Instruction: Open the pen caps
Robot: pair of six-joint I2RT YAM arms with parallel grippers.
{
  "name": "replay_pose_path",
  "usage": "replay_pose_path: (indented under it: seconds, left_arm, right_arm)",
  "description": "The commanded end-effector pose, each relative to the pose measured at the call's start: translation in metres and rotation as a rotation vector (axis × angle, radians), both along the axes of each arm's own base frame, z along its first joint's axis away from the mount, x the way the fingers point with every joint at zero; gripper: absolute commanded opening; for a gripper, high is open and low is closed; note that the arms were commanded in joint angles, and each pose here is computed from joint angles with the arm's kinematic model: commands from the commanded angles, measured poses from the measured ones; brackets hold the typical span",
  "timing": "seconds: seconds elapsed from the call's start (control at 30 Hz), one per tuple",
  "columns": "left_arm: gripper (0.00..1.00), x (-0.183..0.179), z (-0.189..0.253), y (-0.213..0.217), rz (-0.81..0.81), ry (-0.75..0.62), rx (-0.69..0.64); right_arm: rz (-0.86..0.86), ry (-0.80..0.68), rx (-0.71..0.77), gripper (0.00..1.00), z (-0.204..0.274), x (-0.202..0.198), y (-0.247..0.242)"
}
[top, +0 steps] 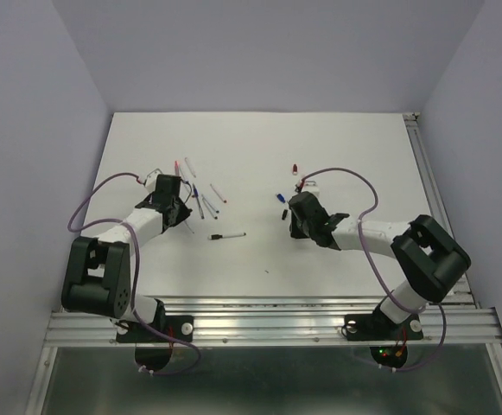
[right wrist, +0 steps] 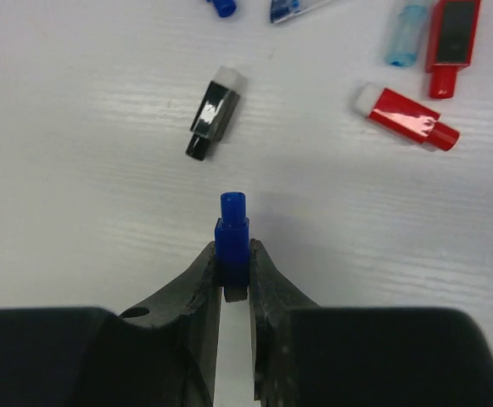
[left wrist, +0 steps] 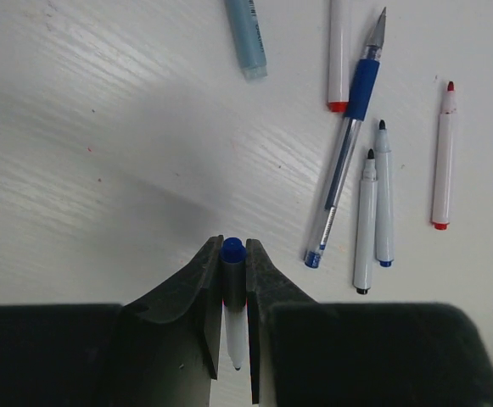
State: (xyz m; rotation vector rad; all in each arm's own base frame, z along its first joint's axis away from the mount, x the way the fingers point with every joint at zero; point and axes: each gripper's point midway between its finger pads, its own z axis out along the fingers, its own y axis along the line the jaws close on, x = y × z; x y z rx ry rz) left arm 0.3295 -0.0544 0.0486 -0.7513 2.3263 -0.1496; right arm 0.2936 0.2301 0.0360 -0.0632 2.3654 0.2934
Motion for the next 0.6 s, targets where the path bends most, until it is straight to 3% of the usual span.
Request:
replay_pose_path:
  seconds: [0.0,0.13,0.2,0.3,0.37,0.47,0.57]
  left_arm:
    - [0.15,0.024,0.016,0.003,0.01,-0.053,0.021]
    - [0.19,0.027,0.006,0.005,0.03,-0.026,0.029]
    - [0.27,0.03,0.006,0.006,0.037,-0.029,0.032]
    - [0.4,0.032,0.006,0.006,0.039,-0.036,0.031]
    - [0.44,0.034,0.006,0.006,0.037,-0.032,0.034]
    - [0.48,0.037,0.007,0.003,0.025,-0.033,0.026]
    - [0.57,0.038,0.015,-0.003,0.003,-0.051,0.0]
  right_arm:
    - [-0.05,-0.037,-0.065,0.07,0.008,0.029,-0.014]
    - [-0.047,-0.001,-0.073,0.15,-0.001,0.033,-0.017]
    - [-0.034,0.003,-0.072,0.2,-0.001,0.033,-0.015]
    - [-0.033,-0.011,-0.068,0.34,0.004,0.035,-0.014]
    - [-0.032,-0.007,-0.075,0.4,0.006,0.034,-0.015]
    - [0.007,0.0,-0.069,0.61,0.015,0.03,-0.012]
    - [0.062,0.012,-0.042,0.71,0.023,0.022,-0.007]
